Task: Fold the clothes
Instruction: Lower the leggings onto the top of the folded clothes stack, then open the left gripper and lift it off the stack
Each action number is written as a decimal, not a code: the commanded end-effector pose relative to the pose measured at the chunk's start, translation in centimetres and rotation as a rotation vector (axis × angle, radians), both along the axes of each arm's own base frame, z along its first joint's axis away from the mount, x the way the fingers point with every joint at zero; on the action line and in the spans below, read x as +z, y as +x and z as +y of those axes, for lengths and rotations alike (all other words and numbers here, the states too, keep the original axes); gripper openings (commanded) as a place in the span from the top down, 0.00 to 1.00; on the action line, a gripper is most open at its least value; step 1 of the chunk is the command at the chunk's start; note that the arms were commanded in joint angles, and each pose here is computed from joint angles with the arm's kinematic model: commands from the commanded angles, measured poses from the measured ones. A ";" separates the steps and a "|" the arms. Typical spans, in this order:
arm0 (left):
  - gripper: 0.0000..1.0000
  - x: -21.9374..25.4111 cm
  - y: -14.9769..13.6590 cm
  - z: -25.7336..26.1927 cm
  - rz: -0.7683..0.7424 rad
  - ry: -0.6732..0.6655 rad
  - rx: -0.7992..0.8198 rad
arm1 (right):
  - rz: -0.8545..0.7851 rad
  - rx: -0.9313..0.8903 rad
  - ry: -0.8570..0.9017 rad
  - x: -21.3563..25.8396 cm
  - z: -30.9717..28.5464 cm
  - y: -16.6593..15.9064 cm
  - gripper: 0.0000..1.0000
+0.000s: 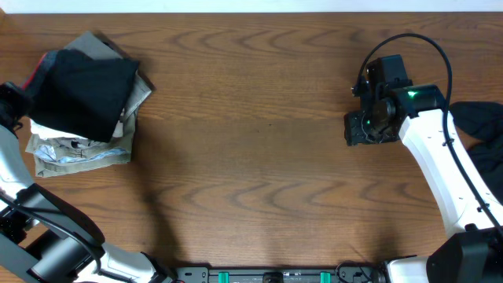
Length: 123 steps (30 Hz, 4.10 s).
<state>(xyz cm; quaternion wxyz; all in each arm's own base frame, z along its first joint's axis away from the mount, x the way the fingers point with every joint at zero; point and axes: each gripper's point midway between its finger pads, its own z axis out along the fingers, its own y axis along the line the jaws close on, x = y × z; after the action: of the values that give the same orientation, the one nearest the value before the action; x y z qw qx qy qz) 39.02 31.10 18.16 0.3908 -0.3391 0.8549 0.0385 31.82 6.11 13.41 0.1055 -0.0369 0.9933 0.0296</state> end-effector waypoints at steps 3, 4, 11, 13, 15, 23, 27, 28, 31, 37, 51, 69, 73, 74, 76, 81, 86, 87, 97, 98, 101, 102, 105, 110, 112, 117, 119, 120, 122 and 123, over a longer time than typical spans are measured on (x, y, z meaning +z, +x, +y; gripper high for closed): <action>0.75 -1.1 -0.1 1.6 0.026 0.023 0.058 | -0.016 -0.018 0.011 0.6 0.0 0.0 0.44; 0.75 -1.4 -0.1 1.7 0.030 0.020 0.059 | -0.015 -0.018 0.010 0.6 0.0 0.0 0.44; 0.75 -4.8 0.1 2.2 0.075 -0.030 0.092 | -0.011 -0.018 0.010 0.6 0.0 -0.1 0.44; 0.76 -5.4 0.4 2.5 0.065 -0.045 0.110 | -0.009 -0.018 0.009 0.5 -0.1 -0.2 0.44; 0.76 -6.0 0.9 2.8 0.041 -0.068 0.140 | -0.006 -0.018 0.009 0.5 -0.1 -0.3 0.43; 0.77 -10.2 7.7 -1.8 -0.071 -0.172 -0.075 | -0.003 -0.040 0.014 0.5 -0.1 -0.3 0.43; 0.76 -11.9 10.0 -4.8 -0.077 -0.198 -0.158 | 0.002 -0.040 0.013 0.5 -0.1 -0.4 0.43; 0.76 -12.0 10.4 -5.3 -0.077 -0.196 -0.170 | 0.003 -0.040 0.013 0.5 -0.1 -0.4 0.44; 0.75 -11.4 11.6 -6.4 -0.099 -0.175 -0.204 | 0.004 -0.040 0.013 0.5 -0.1 -0.4 0.44; 0.70 -10.1 12.1 -6.3 -0.136 -0.151 -0.208 | 0.003 -0.040 0.013 0.5 -0.1 -0.4 0.44; 0.59 2.9 12.1 -8.9 -0.361 -0.076 -0.343 | -0.008 -0.039 0.014 0.5 -0.1 -0.2 0.43; 0.47 -10.2 12.4 -14.2 -0.102 -0.338 -0.366 | -0.019 -0.039 0.016 0.6 0.0 0.1 0.42; 0.42 -13.8 13.0 -14.6 -0.073 -0.359 -0.371 | -0.018 -0.040 0.017 0.6 0.0 0.1 0.42; 0.42 -14.6 12.9 -14.7 -0.061 -0.367 -0.368 | -0.018 -0.040 0.017 0.6 0.0 0.1 0.42; 0.41 -15.5 12.6 -14.7 -0.040 -0.384 -0.362 | -0.015 -0.040 0.016 0.6 0.0 0.0 0.42; 0.41 -14.9 12.5 -14.7 -0.049 -0.384 -0.365 | -0.010 -0.039 0.015 0.6 0.0 -0.1 0.42; 0.41 -10.6 13.0 -15.0 -0.122 -0.357 -0.402 | -0.013 -0.039 0.015 0.6 0.0 -0.1 0.36; 0.41 -9.0 13.0 -14.9 -0.144 -0.340 -0.407 | -0.015 -0.039 0.016 0.6 0.0 0.0 0.32; 0.29 7.6 9.5 -18.9 -0.305 -0.102 -0.548 | -0.035 -0.040 0.020 0.7 0.1 0.5 0.01; 0.27 8.1 8.9 -19.6 -0.288 -0.087 -0.551 | -0.044 -0.040 0.022 0.8 0.1 0.7 0.01; 0.22 8.3 7.5 -21.9 -0.218 -0.036 -0.591 | -0.076 -0.039 0.027 1.0 0.2 1.4 0.01; 0.20 8.2 6.9 -23.3 -0.186 -0.012 -0.632 | -0.092 -0.039 0.030 1.1 0.3 1.8 0.01; 0.14 7.5 5.4 -26.9 -0.083 0.038 -0.691 | -0.150 -0.039 0.041 1.6 0.5 3.2 0.01; 0.02 5.6 3.5 -32.5 0.051 0.048 -0.780 | -0.264 -0.038 0.063 2.8 0.9 5.7 0.01; 0.02 4.8 2.7 -34.3 0.099 0.045 -0.816 | -0.313 -0.045 0.053 3.3 0.7 6.8 0.01; 0.02 3.4 0.9 -35.9 0.188 0.026 -0.854 | -0.425 -0.075 0.002 4.7 -0.2 9.0 0.01; 0.02 3.1 0.4 -36.0 0.208 0.020 -0.859 | -0.447 -0.055 -0.003 5.0 -0.2 9.4 0.01; 0.02 3.1 0.4 -36.0 0.210 0.020 -0.857 | -0.450 -0.045 -0.008 5.1 -0.2 9.5 0.01; 0.02 3.3 0.8 -35.6 0.202 0.039 -0.845 | -0.445 -0.026 -0.022 5.0 -0.3 9.3 0.01; 0.02 3.2 0.8 -35.2 0.208 0.052 -0.821 | -0.438 -0.028 -0.032 4.9 -0.6 9.2 0.01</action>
<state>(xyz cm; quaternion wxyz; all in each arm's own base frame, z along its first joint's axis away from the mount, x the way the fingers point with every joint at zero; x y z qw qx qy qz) 39.76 -5.07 20.87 0.2826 0.0504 0.9534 -0.0930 41.11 6.47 17.57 0.3104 -0.0206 0.9500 0.0250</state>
